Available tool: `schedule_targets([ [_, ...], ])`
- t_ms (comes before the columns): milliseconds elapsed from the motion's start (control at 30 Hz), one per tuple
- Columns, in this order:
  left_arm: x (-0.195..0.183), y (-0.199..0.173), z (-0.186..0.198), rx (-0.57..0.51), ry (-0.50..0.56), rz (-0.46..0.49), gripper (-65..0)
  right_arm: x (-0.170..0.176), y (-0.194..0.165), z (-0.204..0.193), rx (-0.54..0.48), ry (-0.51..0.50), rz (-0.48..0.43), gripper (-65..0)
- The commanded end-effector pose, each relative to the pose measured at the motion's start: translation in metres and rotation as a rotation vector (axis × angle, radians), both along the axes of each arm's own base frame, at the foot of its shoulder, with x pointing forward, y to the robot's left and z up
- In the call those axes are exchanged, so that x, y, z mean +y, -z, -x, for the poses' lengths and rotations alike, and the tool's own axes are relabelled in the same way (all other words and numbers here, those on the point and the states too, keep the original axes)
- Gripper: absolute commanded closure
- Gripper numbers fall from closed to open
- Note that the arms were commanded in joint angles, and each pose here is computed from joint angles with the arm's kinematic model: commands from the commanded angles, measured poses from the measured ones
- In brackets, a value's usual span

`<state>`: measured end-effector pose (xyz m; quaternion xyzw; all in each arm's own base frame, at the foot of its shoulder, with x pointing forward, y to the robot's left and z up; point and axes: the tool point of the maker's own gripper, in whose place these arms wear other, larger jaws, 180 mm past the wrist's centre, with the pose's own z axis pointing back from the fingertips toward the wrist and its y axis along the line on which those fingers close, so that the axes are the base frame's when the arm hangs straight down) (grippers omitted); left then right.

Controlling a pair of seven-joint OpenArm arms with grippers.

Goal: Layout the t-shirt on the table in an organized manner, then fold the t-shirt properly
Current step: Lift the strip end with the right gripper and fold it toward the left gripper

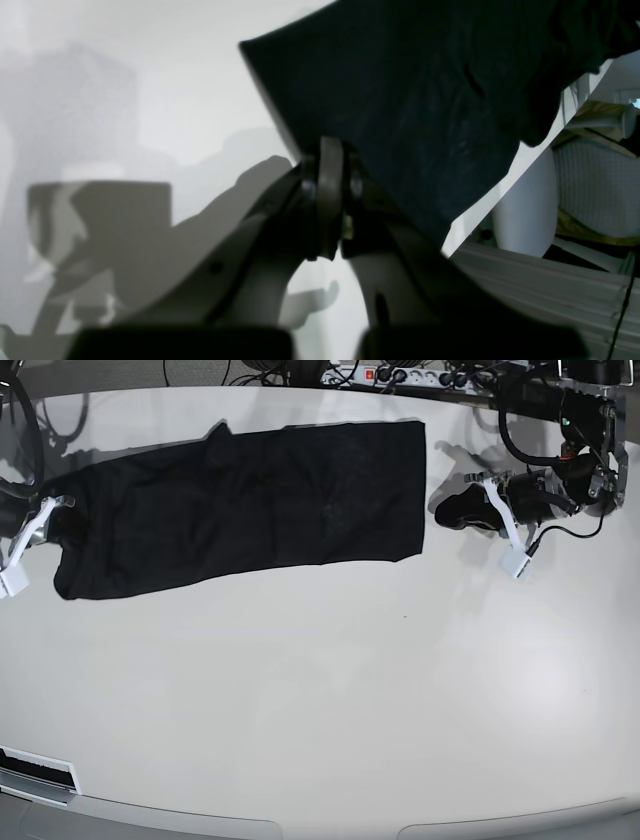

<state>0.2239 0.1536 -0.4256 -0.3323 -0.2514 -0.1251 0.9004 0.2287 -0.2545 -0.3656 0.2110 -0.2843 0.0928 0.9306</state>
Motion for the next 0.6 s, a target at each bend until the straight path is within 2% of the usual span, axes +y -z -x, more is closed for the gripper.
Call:
schedule_targets([
  [0, 0.003, -0.011, -0.009, -0.044, -0.003, 0.013, 0.0, -0.004, -0.023, -0.012, -0.076, -0.013, 0.021, 0.0],
  [100, 0.003, -0.011, -0.009, -0.043, -0.002, 0.011, 0.0, 0.01, -0.051, -0.014, -0.166, -0.059, 0.022, 0.0],
  [300, 0.005, -0.009, -0.009, -0.042, 0.003, -0.01, 0.0, 0.082, -0.096, 0.011, -0.317, -0.193, -0.076, 0.0],
  [433, 0.006, -0.013, -0.016, -0.057, 0.003, -0.012, 0.0, 0.13, -0.122, 0.023, -0.412, -0.199, -0.222, 0.0],
  [567, 0.007, -0.018, -0.025, -0.079, 0.004, -0.016, 0.0, 0.164, -0.134, 0.025, -0.459, -0.175, -0.351, 0.0],
])
